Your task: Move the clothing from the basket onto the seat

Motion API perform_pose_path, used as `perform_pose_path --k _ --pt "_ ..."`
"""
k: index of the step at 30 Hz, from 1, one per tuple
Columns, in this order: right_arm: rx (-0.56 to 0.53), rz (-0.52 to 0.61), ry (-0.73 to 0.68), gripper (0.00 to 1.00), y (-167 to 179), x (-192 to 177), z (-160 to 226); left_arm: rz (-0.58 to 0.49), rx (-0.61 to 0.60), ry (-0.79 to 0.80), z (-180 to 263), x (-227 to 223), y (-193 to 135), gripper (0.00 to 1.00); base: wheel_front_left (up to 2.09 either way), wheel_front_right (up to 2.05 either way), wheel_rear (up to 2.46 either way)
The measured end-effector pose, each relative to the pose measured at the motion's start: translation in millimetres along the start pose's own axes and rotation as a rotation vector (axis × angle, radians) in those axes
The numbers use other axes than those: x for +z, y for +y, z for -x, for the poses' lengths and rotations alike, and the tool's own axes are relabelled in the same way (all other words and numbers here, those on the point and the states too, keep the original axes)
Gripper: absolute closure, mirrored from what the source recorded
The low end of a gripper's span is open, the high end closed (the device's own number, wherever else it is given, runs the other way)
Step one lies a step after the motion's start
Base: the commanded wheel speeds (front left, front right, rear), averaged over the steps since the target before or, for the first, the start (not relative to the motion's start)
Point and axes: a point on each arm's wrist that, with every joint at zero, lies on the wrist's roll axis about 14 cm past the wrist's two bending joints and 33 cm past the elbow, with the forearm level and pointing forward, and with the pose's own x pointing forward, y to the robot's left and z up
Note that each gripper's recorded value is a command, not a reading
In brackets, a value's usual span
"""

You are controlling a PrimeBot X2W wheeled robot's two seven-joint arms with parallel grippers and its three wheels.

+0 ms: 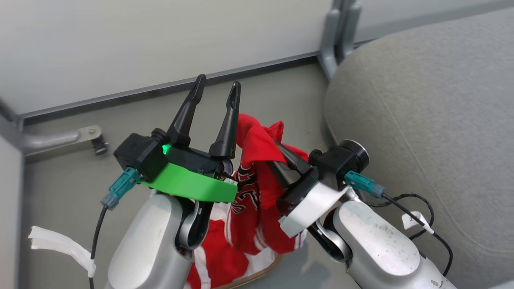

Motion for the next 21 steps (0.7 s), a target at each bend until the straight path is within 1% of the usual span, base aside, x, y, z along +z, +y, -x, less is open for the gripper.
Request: perform_pose_path --k 9,13,17,21 --pt "-0.183 0.044 -0.027 1.00 -51 20 38 0.050 -0.131 0.074 -23 -45 -39 0.00 0.00 0.00 0.00" --pt "-0.290 0.064 -0.036 1.00 -77 29 62 0.087 -0.216 0.118 -29 -68 -68 0.00 0.00 0.00 0.00" --pt "-0.422 0.107 -0.063 1.00 -111 45 90 0.123 -0.311 0.183 -29 -96 -99 0.00 0.00 0.00 0.00" --pt "-0.507 0.134 -0.056 1.00 -131 46 109 0.138 -0.372 0.236 -26 -119 -115 0.00 0.00 0.00 0.00"
